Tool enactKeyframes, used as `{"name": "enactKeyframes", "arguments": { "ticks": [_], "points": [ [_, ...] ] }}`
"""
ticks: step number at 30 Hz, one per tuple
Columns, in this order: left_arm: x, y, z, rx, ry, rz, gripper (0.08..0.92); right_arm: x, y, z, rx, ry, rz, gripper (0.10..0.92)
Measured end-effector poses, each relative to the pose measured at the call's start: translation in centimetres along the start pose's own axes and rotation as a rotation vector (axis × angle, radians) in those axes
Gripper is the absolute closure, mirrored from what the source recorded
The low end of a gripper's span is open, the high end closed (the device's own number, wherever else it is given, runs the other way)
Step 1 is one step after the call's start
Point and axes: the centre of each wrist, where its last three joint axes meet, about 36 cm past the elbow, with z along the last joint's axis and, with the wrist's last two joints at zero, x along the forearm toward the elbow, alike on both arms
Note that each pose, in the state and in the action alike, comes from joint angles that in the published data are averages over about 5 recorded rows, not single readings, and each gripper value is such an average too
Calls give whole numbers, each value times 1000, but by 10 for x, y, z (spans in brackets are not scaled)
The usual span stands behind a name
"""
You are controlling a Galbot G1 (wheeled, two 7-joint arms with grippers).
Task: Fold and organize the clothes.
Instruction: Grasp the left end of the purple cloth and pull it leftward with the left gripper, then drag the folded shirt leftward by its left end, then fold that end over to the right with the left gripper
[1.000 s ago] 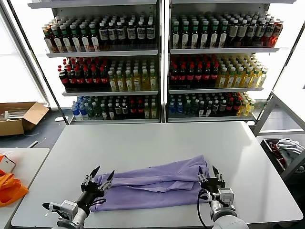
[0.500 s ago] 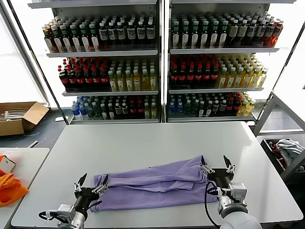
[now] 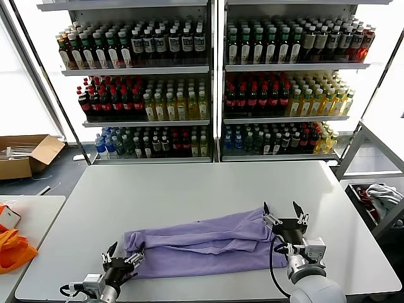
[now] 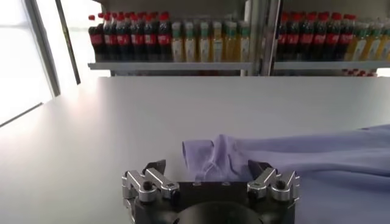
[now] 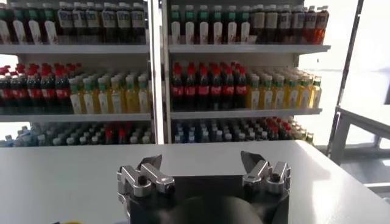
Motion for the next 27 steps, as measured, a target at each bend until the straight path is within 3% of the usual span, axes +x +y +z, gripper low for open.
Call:
{"name": "enactKeyframes", "arguments": {
  "ticks": [17, 23, 27],
  "points": [
    [-7, -1, 10, 11, 13, 26, 692, -6, -3, -7, 1, -15, 5, 200],
    [-6, 3, 6, -6, -9, 14, 857, -8, -4, -10, 0, -21, 4, 200],
    [-4, 19, -3, -32, -39, -18, 888, -9, -6, -12, 1, -26, 3, 200]
  ]
}}
